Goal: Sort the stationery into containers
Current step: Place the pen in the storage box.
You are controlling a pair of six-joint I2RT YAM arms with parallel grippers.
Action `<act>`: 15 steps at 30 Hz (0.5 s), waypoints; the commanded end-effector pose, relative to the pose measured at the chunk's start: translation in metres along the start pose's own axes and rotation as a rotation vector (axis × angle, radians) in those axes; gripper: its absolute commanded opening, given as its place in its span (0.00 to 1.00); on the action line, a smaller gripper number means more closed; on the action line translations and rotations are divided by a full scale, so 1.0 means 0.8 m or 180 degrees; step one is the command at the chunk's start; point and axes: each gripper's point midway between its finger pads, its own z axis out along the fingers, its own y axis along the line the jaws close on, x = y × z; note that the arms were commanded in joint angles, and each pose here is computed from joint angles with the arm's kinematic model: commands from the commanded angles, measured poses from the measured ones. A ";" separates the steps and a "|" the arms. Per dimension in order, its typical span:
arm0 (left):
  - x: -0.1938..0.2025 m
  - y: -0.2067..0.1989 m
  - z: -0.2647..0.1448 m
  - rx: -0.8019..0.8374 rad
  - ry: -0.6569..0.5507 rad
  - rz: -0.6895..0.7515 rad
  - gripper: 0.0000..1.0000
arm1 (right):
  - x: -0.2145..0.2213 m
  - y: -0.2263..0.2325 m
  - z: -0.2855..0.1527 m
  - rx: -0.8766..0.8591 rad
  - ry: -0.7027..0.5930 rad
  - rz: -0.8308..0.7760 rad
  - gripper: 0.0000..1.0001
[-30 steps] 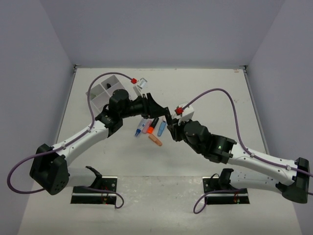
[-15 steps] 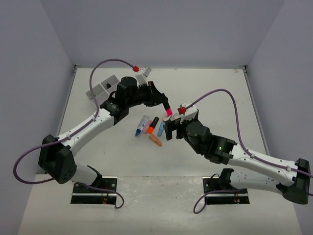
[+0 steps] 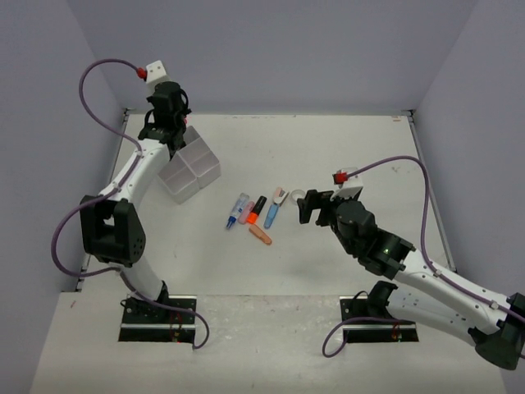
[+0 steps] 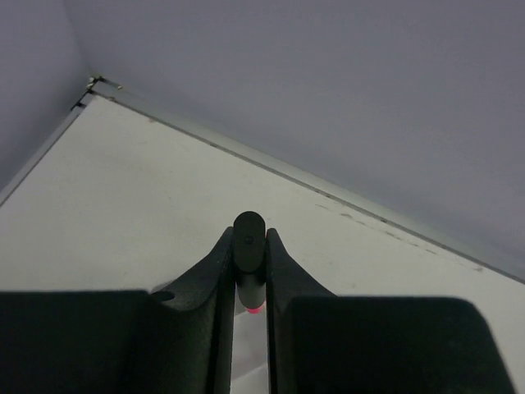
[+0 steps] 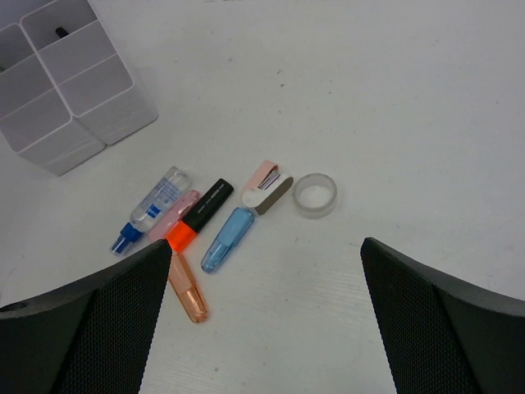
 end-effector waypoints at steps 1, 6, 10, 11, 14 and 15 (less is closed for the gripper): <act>-0.016 0.010 0.023 -0.0218 -0.0322 0.0240 0.00 | -0.001 0.007 0.002 -0.0118 -0.0037 0.0114 0.99; 0.012 0.026 0.031 -0.0329 -0.0335 0.0257 0.00 | 0.000 0.010 0.004 -0.0203 -0.0010 0.0128 0.99; 0.027 0.030 0.036 -0.0328 -0.0320 0.0273 0.00 | 0.005 0.013 0.005 -0.0240 0.0030 0.0095 0.99; 0.033 0.030 0.037 -0.0316 -0.0304 0.0283 0.00 | 0.004 0.012 0.005 -0.0244 0.0028 0.0098 0.99; 0.051 0.029 0.044 -0.0284 -0.0234 0.0254 0.00 | 0.003 0.012 0.004 -0.0252 0.0012 0.0100 0.99; 0.057 0.028 0.046 -0.0272 -0.0215 0.0230 0.00 | 0.002 0.012 0.004 -0.0254 0.0008 0.0097 0.99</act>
